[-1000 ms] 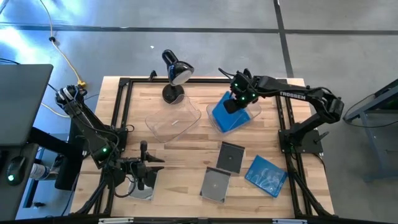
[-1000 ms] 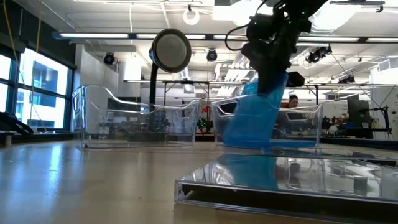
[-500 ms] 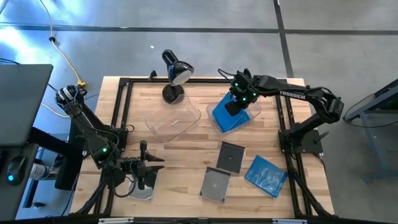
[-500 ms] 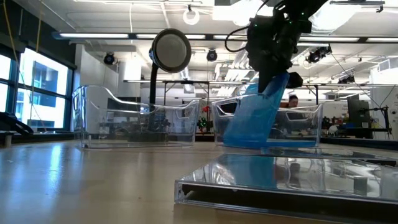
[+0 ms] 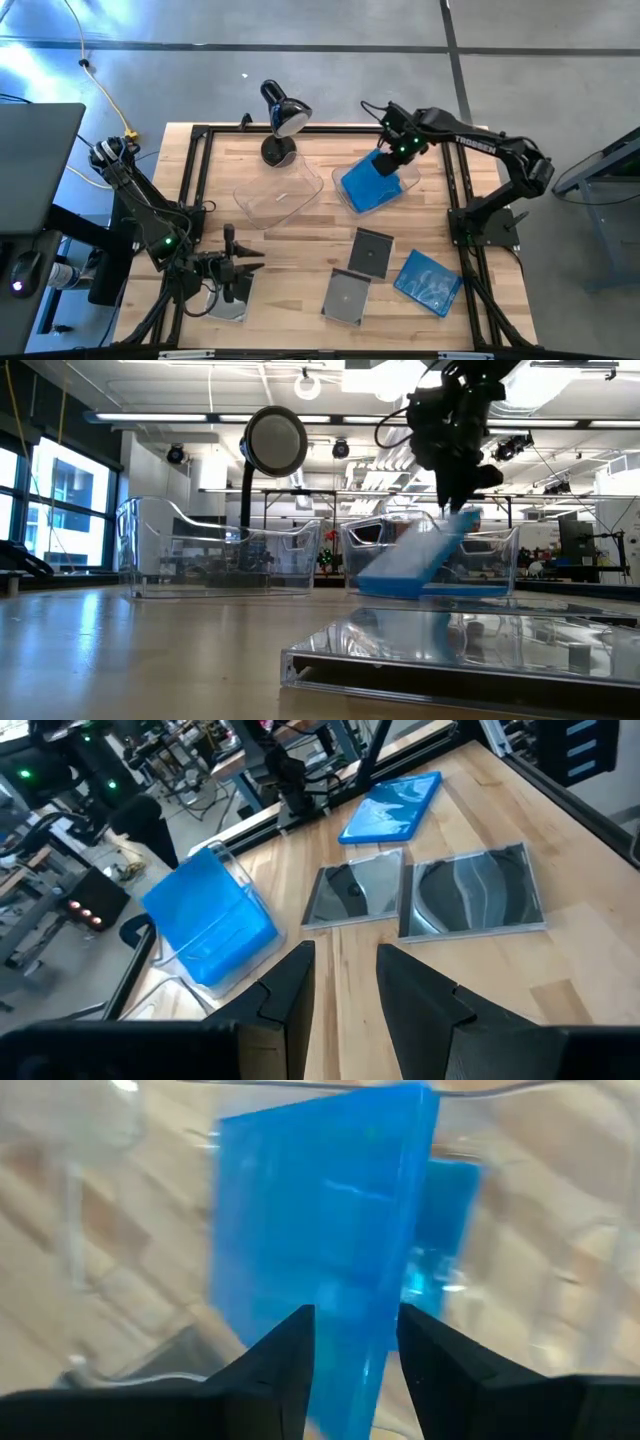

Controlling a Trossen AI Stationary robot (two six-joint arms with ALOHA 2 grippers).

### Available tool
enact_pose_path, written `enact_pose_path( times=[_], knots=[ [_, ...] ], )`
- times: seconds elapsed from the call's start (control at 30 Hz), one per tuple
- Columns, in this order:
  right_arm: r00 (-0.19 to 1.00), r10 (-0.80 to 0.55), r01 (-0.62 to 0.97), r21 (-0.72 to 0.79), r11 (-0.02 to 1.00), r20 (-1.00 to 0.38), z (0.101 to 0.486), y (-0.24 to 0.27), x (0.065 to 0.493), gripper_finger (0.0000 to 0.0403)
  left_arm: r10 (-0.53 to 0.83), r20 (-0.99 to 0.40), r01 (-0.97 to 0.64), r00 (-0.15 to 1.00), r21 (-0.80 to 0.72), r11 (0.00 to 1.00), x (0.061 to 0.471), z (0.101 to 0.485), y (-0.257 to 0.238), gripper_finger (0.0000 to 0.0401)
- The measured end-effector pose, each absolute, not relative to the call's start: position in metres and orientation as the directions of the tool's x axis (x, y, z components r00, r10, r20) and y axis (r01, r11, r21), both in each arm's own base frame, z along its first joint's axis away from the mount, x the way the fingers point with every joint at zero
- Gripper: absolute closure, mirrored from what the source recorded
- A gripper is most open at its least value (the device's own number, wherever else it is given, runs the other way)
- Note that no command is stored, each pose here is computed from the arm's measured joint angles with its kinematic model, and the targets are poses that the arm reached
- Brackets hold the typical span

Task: Pick & place jewel cases by type
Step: Put the top blue CD case into the right transparent bin, then put the blue CD case into the right transparent bin

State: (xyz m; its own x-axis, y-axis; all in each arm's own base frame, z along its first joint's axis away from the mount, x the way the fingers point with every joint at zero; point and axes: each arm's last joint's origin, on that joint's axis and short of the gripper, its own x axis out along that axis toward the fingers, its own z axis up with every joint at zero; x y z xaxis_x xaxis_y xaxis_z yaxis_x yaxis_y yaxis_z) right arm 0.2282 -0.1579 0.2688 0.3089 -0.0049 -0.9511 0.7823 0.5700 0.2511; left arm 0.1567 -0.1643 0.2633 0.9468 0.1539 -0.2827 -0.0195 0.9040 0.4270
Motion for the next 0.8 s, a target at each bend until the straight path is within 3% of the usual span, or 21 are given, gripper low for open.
enact_pose_path(
  times=[0.5,0.67,0.8],
  knots=[
    [0.306,-0.022,0.803,0.246,0.543,-0.952,0.337,-0.157,0.220,0.0274,0.200,-0.258,-0.080,0.945,0.412,0.908,0.157,0.264,-0.163,0.0293],
    [0.255,0.050,0.833,0.246,0.496,-0.966,0.350,-0.124,0.228,0.0274,0.200,-0.258,-0.089,0.945,0.387,0.918,0.157,0.264,-0.163,0.0293],
    [0.161,0.123,0.827,0.202,0.525,-0.979,0.345,-0.079,0.239,0.0274,0.200,-0.258,-0.091,0.945,0.382,0.920,0.157,0.264,-0.163,0.0293]
  ],
)
